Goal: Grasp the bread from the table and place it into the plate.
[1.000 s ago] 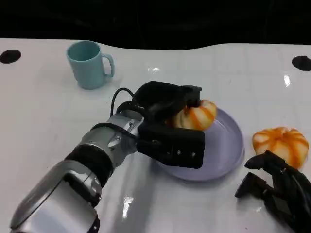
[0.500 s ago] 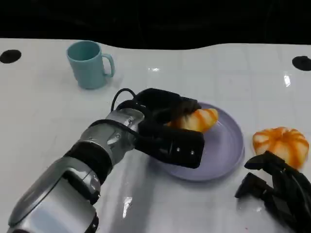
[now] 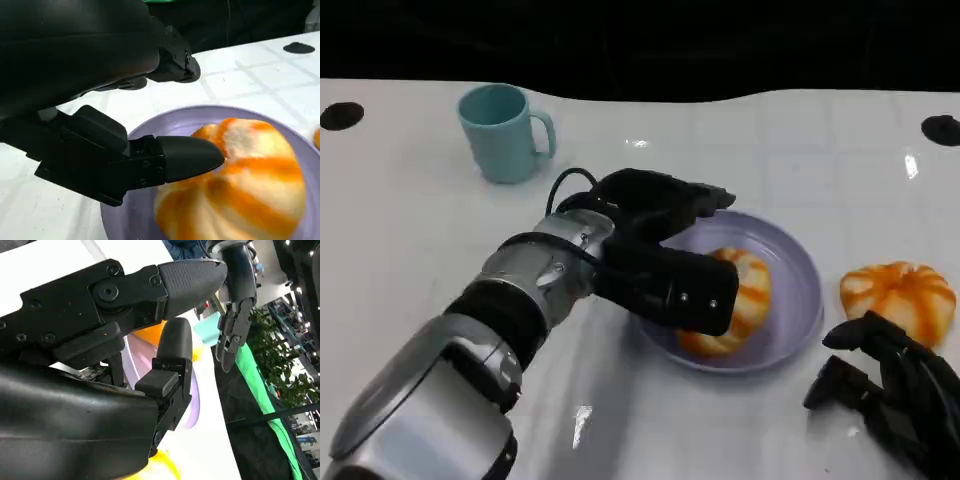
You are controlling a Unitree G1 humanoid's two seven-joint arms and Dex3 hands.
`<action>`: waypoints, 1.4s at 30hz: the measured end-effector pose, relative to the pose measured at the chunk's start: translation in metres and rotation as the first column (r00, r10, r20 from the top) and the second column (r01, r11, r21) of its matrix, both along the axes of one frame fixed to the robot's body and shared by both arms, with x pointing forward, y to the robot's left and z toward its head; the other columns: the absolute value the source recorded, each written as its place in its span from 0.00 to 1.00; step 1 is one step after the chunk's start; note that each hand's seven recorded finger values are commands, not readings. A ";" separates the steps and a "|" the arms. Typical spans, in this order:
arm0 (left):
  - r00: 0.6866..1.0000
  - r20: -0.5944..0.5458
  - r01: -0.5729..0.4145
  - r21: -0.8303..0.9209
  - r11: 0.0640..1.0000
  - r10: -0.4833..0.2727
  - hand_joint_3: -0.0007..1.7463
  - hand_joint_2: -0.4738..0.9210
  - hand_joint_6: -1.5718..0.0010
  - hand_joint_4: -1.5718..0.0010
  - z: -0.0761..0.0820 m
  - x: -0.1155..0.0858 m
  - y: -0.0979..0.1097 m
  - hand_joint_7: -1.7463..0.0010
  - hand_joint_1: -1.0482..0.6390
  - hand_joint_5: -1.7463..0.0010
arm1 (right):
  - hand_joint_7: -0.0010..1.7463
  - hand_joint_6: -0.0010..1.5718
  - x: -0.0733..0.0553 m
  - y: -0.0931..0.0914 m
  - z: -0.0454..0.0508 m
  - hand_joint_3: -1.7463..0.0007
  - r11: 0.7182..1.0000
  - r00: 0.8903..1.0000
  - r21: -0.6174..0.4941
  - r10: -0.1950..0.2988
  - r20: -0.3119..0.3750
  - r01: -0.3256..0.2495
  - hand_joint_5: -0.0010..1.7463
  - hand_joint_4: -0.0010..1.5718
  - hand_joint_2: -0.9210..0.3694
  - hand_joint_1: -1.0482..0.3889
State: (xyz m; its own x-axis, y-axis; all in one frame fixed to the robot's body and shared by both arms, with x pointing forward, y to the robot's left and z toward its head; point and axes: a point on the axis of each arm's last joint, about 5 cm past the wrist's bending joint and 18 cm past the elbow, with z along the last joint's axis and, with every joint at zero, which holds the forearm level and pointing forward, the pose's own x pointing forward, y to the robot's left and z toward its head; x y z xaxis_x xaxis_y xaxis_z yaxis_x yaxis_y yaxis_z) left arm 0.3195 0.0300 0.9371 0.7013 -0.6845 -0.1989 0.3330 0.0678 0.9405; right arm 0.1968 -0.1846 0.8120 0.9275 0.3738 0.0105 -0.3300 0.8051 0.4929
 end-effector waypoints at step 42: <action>0.725 -0.529 -0.540 -0.834 0.113 -0.440 0.20 1.00 0.47 0.56 -0.064 -0.080 0.109 0.88 0.25 0.39 | 0.68 0.38 -0.002 0.002 -0.0013 0.88 1.000 1.000 -0.008 -0.018 -0.005 0.018 0.87 0.42 0.00 0.34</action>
State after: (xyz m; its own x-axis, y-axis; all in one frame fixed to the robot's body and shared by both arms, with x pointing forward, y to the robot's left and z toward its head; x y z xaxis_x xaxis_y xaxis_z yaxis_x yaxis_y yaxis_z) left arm 0.2395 0.1388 0.8731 0.7934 -0.5633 0.2306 0.6064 0.6990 -0.3791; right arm 0.1943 -0.1831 0.8107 0.9340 0.3573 0.0029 -0.3131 0.8146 0.4883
